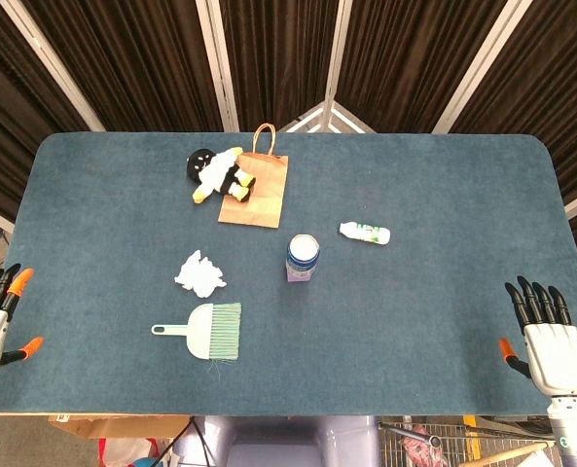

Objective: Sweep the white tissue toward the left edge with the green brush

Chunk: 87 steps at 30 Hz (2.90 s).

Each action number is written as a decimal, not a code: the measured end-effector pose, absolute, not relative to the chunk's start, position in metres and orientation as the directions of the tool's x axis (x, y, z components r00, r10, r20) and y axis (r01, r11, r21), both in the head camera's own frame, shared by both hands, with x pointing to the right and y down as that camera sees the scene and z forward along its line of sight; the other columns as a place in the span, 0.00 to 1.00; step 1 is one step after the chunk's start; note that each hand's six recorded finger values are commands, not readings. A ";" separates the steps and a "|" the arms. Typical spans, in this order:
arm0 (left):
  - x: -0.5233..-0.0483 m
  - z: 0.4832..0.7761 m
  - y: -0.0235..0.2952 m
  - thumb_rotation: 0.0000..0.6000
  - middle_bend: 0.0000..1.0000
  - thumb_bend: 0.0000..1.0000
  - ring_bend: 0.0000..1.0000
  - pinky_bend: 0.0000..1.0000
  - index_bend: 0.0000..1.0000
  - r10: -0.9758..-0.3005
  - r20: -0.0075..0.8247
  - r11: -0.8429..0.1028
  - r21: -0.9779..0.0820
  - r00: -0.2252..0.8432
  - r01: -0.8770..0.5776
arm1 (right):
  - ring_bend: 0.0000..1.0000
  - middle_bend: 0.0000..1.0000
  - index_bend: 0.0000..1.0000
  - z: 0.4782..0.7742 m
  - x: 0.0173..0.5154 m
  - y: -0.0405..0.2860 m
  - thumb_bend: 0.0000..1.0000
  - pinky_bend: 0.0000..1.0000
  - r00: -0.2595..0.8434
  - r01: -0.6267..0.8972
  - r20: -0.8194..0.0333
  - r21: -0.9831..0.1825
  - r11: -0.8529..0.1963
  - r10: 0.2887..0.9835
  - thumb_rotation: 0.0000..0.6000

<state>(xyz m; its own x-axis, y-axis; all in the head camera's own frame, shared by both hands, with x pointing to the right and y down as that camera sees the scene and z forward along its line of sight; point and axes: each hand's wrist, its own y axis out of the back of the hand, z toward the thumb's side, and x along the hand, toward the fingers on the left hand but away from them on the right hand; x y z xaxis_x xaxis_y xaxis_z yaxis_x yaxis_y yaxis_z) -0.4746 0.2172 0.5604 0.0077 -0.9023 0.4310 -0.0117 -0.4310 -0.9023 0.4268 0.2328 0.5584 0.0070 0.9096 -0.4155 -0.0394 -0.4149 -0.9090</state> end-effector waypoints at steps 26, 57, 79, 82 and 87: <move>-0.461 0.568 0.215 1.00 0.00 0.01 0.00 0.00 0.00 -0.892 0.450 -0.450 -0.893 0.038 -0.003 | 0.00 0.00 0.00 0.554 0.437 0.239 0.36 0.04 -0.022 -0.020 -0.428 -0.903 -0.428 0.904 1.00; -0.336 0.626 0.192 1.00 1.00 0.26 1.00 1.00 0.49 -0.769 0.612 -0.614 -0.788 0.184 0.052 | 0.00 0.00 0.00 0.560 0.425 0.241 0.36 0.04 0.020 0.022 -0.461 -0.887 -0.461 0.887 1.00; -0.261 0.688 0.209 1.00 1.00 0.40 1.00 1.00 0.45 -0.648 0.750 -0.750 -0.659 0.131 0.060 | 0.00 0.00 0.00 0.560 0.425 0.240 0.36 0.04 0.017 0.073 -0.462 -0.884 -0.462 0.887 1.00; -0.258 0.693 0.212 1.00 1.00 0.40 1.00 1.00 0.45 -0.642 0.757 -0.756 -0.652 0.124 0.063 | 0.00 0.00 0.00 0.560 0.425 0.240 0.36 0.04 0.018 0.077 -0.461 -0.884 -0.461 0.887 1.00; -0.259 0.694 0.213 1.00 1.00 0.40 1.00 1.00 0.45 -0.642 0.758 -0.757 -0.650 0.116 0.062 | 0.00 0.00 0.00 0.559 0.425 0.240 0.36 0.04 0.018 0.082 -0.461 -0.884 -0.461 0.887 1.00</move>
<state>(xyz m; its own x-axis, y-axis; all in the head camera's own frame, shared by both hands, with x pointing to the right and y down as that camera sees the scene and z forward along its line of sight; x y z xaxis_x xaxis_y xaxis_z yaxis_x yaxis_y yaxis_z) -0.2590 0.2130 0.6940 0.1156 -0.6416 0.7583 0.0621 -0.7572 -0.6502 0.4249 0.2397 0.5593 0.0179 0.8873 -0.4608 0.0817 -0.4606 -0.8838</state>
